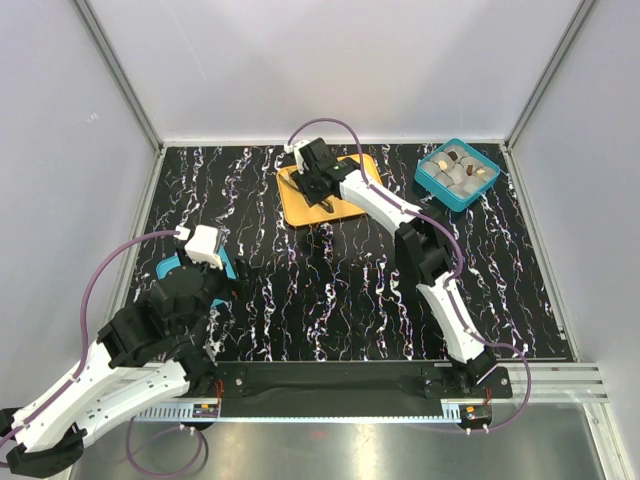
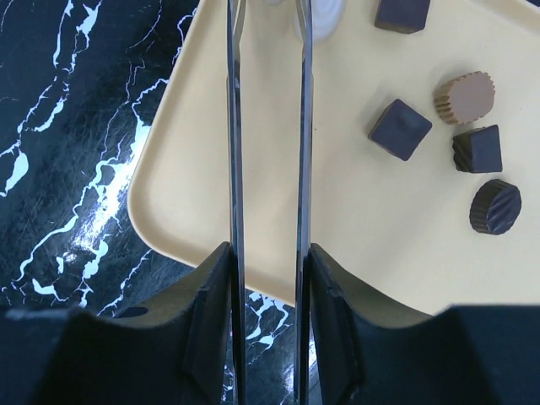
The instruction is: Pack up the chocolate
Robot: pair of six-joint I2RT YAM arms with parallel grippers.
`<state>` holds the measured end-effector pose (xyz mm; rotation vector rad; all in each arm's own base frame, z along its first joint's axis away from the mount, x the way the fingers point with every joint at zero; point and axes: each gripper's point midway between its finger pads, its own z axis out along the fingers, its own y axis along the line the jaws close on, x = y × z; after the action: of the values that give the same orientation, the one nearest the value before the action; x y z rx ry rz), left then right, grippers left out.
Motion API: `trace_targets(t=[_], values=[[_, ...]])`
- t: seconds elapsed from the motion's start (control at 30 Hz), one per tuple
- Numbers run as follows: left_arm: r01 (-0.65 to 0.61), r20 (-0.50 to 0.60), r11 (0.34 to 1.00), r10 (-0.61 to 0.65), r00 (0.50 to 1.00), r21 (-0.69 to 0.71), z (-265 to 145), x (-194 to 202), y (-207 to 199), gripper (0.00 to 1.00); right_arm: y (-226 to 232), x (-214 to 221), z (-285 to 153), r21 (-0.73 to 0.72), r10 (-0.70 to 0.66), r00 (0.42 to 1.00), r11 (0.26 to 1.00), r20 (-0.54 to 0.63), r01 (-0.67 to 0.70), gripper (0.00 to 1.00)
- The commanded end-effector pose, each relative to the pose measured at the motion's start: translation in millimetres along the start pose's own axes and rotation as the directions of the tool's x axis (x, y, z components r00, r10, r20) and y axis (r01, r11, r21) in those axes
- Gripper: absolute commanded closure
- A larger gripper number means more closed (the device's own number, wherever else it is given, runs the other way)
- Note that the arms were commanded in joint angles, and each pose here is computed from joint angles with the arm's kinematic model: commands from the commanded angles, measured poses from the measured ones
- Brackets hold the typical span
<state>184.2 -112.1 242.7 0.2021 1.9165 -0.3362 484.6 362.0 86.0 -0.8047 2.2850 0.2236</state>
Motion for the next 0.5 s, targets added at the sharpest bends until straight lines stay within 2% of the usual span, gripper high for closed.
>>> trace_targets(t=[0.0,0.3,0.47], values=[[0.017,0.042,1.0,-0.016,0.999,-0.005,1.1,-9.9,-0.5,0.01,2.6,-8.0,3.1,0.014,-0.022,1.0,1.0,0.012,0.022,0.55],[0.01,0.038,1.0,-0.01,0.999,-0.002,2.2,-9.8,-1.8,0.01,2.1,-7.6,7.7,0.01,-0.02,1.0,1.0,0.011,0.02,0.55],[0.014,0.042,1.0,-0.014,0.999,0.0,1.1,-10.4,-1.5,0.01,2.8,-11.4,3.6,0.004,-0.019,1.0,1.0,0.017,0.019,0.6]])
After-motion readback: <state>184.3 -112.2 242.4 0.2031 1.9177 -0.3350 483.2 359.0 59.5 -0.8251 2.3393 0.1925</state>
